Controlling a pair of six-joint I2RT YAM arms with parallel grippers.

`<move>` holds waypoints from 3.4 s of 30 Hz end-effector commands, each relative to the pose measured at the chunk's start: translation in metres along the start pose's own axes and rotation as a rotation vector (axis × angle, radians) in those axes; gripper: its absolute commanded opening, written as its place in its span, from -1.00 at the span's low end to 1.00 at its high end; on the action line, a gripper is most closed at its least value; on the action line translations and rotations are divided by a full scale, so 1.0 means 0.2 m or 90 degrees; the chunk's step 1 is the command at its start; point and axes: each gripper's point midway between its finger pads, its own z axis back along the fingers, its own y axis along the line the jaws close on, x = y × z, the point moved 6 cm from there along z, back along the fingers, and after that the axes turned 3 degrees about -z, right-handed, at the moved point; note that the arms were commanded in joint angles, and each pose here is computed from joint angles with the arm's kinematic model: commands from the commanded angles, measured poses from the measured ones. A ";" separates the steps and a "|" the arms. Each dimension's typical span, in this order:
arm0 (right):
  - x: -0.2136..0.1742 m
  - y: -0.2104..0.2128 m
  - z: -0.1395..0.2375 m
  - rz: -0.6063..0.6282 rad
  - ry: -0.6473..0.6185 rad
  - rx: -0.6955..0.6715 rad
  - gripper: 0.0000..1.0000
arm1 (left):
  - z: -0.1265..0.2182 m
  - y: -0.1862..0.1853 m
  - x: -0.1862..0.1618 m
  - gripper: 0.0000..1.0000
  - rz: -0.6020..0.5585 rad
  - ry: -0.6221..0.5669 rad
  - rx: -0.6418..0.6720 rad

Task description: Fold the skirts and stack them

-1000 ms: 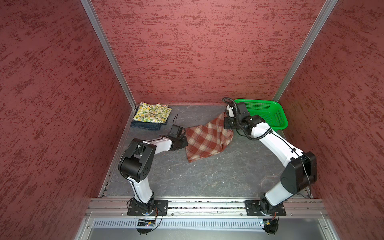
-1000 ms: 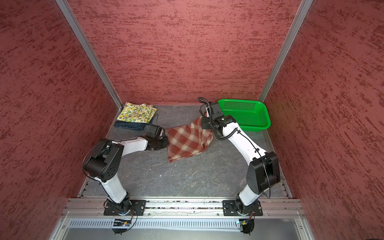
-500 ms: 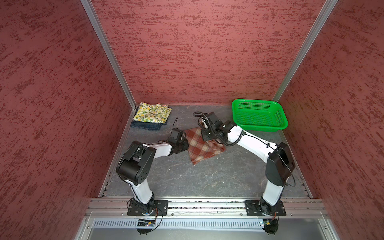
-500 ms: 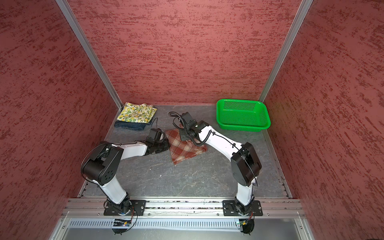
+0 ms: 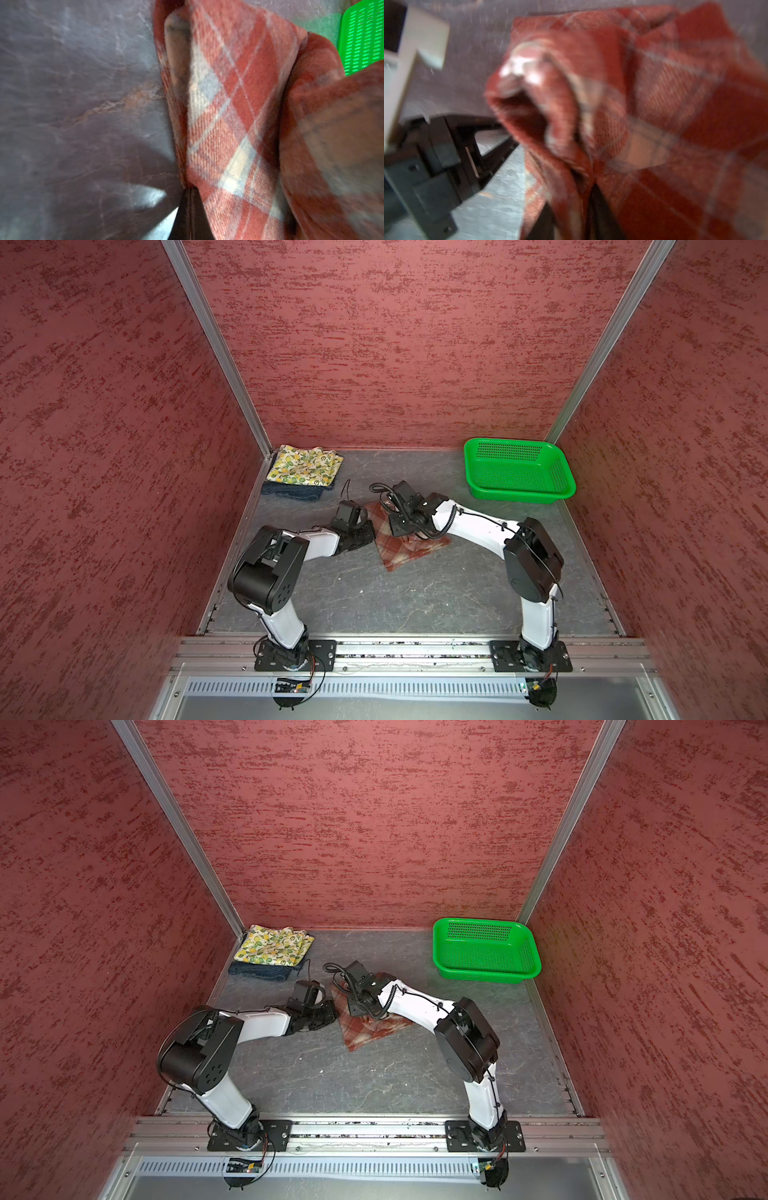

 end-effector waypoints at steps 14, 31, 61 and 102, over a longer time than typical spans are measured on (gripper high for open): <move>0.15 -0.15 0.32 -0.167 -0.142 0.096 0.49 | 0.05 0.21 -0.16 -1.00 0.060 0.085 0.087; 0.01 -0.32 0.16 -0.141 -0.106 0.040 0.46 | 0.52 0.03 0.04 0.23 -0.005 -0.090 0.090; -0.45 -0.47 -0.03 -0.125 -0.026 -0.030 0.21 | 0.00 0.07 0.32 -0.28 -0.096 0.023 0.166; -0.02 -0.55 -0.14 -0.098 -0.103 0.094 0.66 | 0.09 0.11 -0.08 0.91 -0.072 0.071 -0.027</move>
